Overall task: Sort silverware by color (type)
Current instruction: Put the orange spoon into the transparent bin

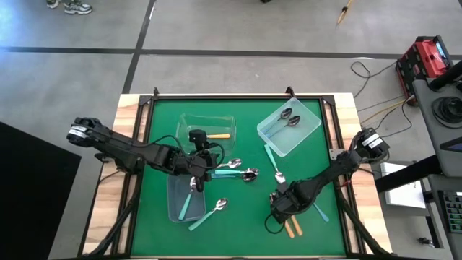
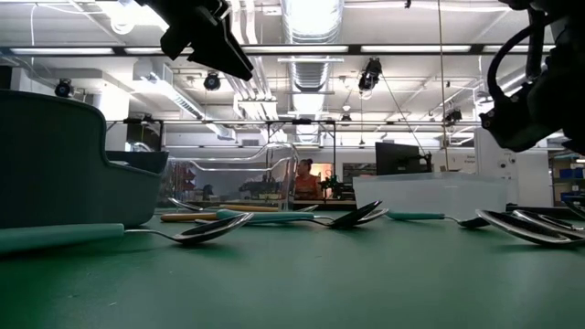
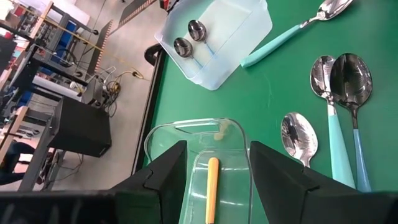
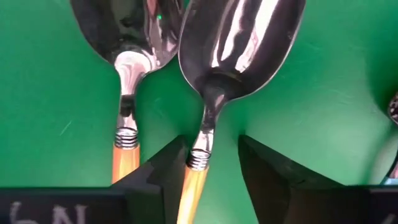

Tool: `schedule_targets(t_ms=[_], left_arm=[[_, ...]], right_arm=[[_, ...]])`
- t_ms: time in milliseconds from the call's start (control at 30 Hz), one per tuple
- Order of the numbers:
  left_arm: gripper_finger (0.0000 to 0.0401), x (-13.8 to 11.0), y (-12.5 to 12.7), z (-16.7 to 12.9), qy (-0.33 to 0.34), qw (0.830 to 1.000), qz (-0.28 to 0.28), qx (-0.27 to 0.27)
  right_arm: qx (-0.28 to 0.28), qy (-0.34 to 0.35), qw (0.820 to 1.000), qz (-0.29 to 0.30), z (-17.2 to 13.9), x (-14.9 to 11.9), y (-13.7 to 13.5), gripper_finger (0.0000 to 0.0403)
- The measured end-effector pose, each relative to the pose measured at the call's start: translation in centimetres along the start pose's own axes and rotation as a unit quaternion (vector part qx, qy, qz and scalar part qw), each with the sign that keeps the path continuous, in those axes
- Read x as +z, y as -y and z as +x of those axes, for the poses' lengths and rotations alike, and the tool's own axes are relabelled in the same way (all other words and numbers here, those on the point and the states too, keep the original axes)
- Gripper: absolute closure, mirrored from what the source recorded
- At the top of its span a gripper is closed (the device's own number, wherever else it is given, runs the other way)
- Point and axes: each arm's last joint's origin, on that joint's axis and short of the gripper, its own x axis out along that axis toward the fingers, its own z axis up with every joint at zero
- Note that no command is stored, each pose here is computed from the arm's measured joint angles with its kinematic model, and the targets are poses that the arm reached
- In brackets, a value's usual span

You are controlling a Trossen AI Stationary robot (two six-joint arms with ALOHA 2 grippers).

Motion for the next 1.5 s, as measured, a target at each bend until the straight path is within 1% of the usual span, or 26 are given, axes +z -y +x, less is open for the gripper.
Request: schedule_targets(t_ms=[300, 467, 733, 933, 1033, 1200, 1367, 1433, 1500], left_arm=[[0.0243, 0.0, 0.0, 0.0, 0.000, 1.000, -0.006, 0.000], [0.0243, 0.0, 0.0, 0.0, 0.000, 1.000, -0.011, 0.000], [0.0243, 0.0, 0.0, 0.0, 0.000, 1.000, -0.014, 0.000], [0.0243, 0.0, 0.0, 0.0, 0.000, 1.000, -0.014, 0.000], [0.0243, 0.0, 0.0, 0.0, 0.001, 1.000, -0.014, 0.000], [0.0243, 0.0, 0.0, 0.0, 0.001, 1.000, -0.014, 0.000], [0.0243, 0.0, 0.0, 0.0, 0.001, 1.000, -0.014, 0.000], [0.0243, 0.0, 0.0, 0.0, 0.003, 1.000, -0.014, -0.009], [0.0243, 0.1, 0.2, -0.1, 0.010, 0.999, -0.012, -0.044]], right_arm=[[-0.004, 0.005, 1.000, 0.016, 0.1, 0.0, 0.1, 0.0339], [-0.002, 0.007, 1.000, 0.016, 0.1, 0.0, 0.0, 0.0361], [-0.001, 0.007, 1.000, 0.011, 0.0, 0.0, 0.0, 0.0365], [-0.006, 0.016, 1.000, 0.012, -1.0, -0.1, 0.7, 0.0366], [0.013, 0.021, 1.000, 0.007, -1.9, -0.2, 0.7, 0.0366], [0.022, 0.029, 0.999, 0.004, -2.7, -0.3, 0.9, 0.0366], [0.024, 0.034, 0.999, -0.002, -2.8, -0.3, 0.9, 0.0367], [0.025, 0.033, 0.999, -0.005, -2.9, -0.3, 0.9, 0.0367], [0.027, 0.033, 0.999, -0.009, -2.9, -0.3, 0.9, 0.0367]])
